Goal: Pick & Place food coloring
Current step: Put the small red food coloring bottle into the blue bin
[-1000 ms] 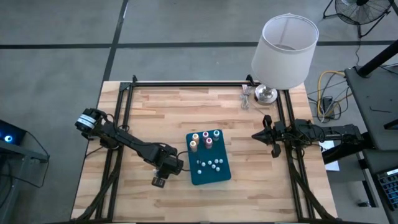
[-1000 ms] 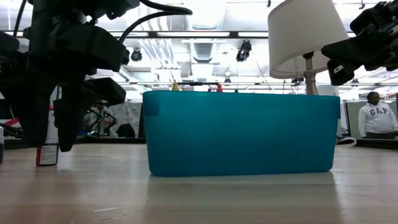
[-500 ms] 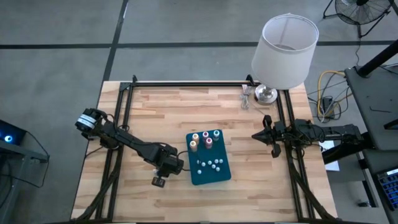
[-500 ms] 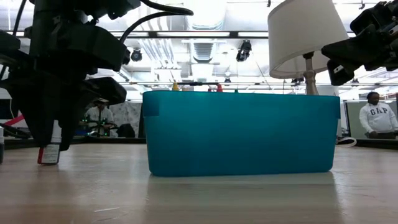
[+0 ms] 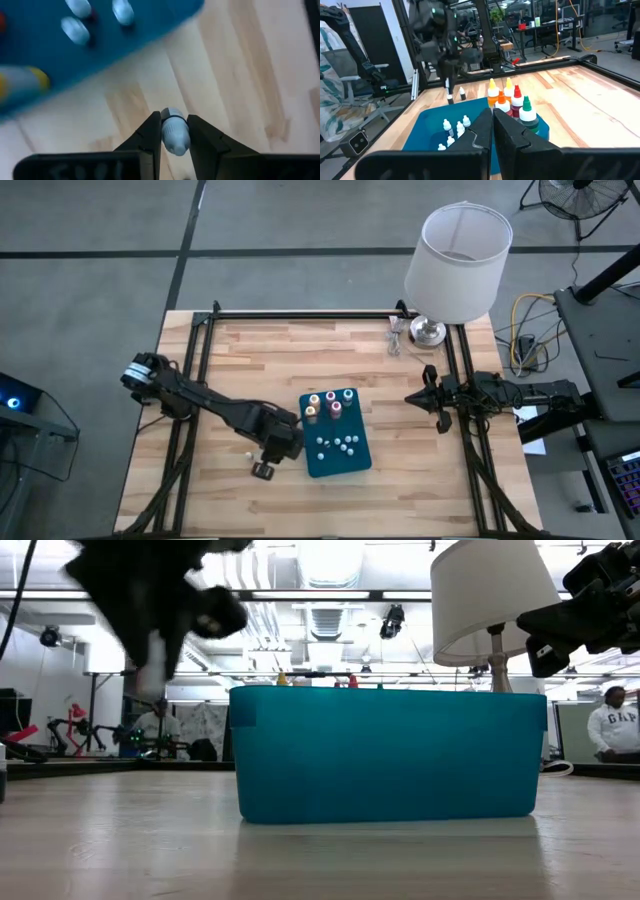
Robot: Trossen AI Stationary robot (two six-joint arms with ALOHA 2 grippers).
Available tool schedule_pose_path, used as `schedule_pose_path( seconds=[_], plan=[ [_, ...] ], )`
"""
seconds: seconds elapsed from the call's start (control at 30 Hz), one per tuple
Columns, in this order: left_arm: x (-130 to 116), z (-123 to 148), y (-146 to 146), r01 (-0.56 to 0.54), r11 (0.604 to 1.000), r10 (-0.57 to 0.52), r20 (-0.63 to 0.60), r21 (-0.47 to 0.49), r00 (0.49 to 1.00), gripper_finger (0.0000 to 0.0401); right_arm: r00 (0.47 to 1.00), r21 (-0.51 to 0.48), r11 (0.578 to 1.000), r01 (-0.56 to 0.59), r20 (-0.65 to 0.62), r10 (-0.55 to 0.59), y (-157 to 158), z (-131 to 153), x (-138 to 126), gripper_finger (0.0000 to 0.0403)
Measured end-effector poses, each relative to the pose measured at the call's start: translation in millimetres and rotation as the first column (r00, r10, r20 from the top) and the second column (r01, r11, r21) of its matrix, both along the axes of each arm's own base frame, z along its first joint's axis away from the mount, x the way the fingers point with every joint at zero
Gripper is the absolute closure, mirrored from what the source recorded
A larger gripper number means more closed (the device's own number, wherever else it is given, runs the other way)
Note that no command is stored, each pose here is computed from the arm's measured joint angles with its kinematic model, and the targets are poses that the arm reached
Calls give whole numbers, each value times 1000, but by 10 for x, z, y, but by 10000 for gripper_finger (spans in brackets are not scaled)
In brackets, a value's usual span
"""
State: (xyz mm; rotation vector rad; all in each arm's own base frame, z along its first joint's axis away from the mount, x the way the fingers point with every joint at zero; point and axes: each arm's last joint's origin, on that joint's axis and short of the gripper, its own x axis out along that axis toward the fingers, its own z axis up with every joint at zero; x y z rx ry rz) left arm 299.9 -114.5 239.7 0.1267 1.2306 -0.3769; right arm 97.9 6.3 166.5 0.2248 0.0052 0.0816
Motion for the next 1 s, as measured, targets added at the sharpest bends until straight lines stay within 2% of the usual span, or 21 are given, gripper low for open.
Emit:
schedule_pose_path(
  seconds=[0.17,0.3,0.77,1.0],
  plan=[
    [155,237,73,6,1000,-6,85,1,996,347,1000,0,1000,0,0,0,0,0,0,394],
    [321,326,123,1,1000,-2,118,3,993,347,1000,0,1000,0,0,0,0,0,0,394],
    [960,276,117,-20,1000,17,108,20,994,346,1000,0,1000,0,0,0,0,0,0,394],
    [1160,226,63,4,1000,-6,116,22,993,346,1000,0,1000,0,0,0,0,1,0,394]
  ],
)
